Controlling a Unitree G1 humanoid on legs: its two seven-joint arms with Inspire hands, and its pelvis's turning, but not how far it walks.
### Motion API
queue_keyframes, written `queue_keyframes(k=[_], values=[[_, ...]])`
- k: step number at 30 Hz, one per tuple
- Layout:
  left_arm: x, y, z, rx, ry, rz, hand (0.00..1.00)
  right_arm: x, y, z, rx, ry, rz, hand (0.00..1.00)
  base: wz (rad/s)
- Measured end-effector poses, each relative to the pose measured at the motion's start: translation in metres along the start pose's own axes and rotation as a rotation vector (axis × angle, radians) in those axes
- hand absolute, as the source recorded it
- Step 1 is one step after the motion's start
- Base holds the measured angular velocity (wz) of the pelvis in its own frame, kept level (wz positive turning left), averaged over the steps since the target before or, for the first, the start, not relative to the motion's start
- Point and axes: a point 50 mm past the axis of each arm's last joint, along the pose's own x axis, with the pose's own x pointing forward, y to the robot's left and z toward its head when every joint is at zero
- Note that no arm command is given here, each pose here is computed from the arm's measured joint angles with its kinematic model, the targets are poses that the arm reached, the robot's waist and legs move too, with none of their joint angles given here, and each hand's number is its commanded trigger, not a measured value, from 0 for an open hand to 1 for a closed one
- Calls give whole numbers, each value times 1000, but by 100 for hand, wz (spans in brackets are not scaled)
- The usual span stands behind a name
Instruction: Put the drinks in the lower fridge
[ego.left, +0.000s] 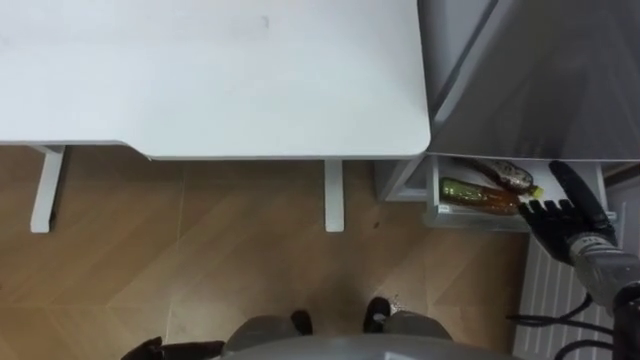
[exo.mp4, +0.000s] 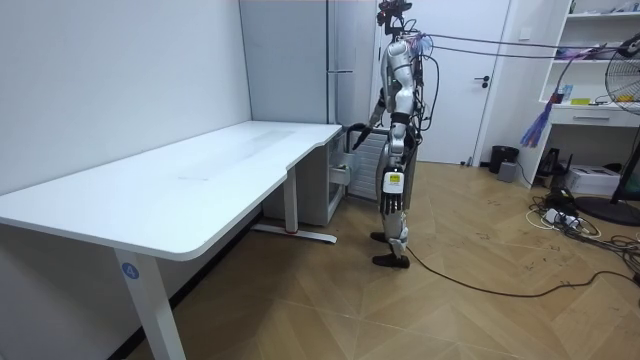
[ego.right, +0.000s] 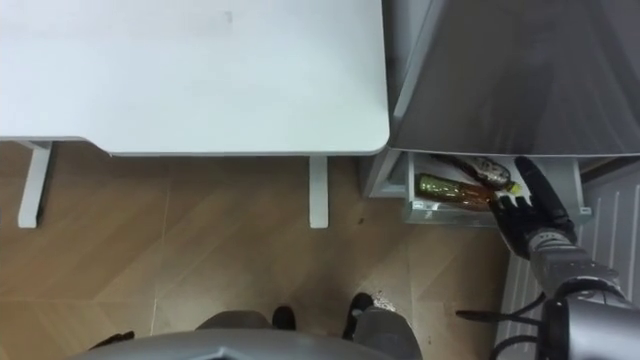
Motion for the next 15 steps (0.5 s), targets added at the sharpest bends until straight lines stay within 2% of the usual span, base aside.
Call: queue_keyframes(k=[15], values=[[0,-2,0,-2,0,-6,0,-2,-9,2,-13,-18,-54,0,1]])
